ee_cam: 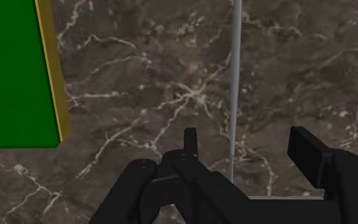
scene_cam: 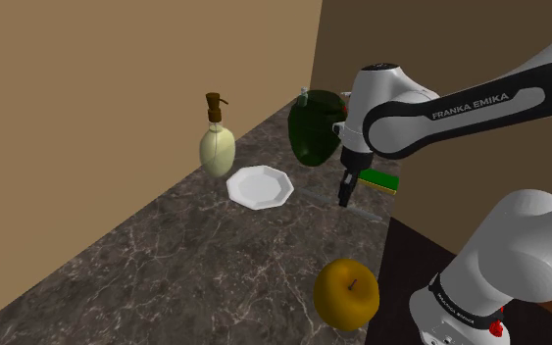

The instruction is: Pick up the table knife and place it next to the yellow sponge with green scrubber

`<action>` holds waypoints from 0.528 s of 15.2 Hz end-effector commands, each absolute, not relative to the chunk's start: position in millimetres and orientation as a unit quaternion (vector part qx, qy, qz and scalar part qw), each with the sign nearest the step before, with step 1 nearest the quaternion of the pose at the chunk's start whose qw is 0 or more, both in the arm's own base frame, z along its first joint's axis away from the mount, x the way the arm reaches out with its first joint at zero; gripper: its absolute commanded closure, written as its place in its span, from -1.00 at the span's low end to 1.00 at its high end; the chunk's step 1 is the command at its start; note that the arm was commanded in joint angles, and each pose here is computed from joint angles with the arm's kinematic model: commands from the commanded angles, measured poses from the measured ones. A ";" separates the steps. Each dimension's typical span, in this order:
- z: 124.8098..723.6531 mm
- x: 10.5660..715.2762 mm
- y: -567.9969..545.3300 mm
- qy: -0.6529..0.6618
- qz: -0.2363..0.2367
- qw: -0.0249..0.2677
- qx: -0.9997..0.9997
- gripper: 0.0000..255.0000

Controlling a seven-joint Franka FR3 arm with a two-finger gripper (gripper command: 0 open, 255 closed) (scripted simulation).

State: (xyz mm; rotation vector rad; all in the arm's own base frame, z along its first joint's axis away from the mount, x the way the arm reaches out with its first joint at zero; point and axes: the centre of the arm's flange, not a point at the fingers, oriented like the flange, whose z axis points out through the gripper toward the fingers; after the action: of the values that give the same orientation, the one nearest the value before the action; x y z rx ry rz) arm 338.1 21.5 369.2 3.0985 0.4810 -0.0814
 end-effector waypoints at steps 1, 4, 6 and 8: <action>369.2 338.1 21.5 0.153 -0.026 0.002 0.988 -1.00; 369.2 338.1 21.5 0.153 -0.026 0.002 0.988 -1.00; 395.6 339.4 21.9 0.153 -0.026 0.002 0.988 -1.00; 419.1 340.6 22.2 0.153 -0.026 0.002 0.988 -1.00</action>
State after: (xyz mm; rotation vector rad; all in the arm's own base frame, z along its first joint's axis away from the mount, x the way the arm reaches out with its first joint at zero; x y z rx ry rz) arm 341.9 21.1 406.9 3.0983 0.4811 -0.0787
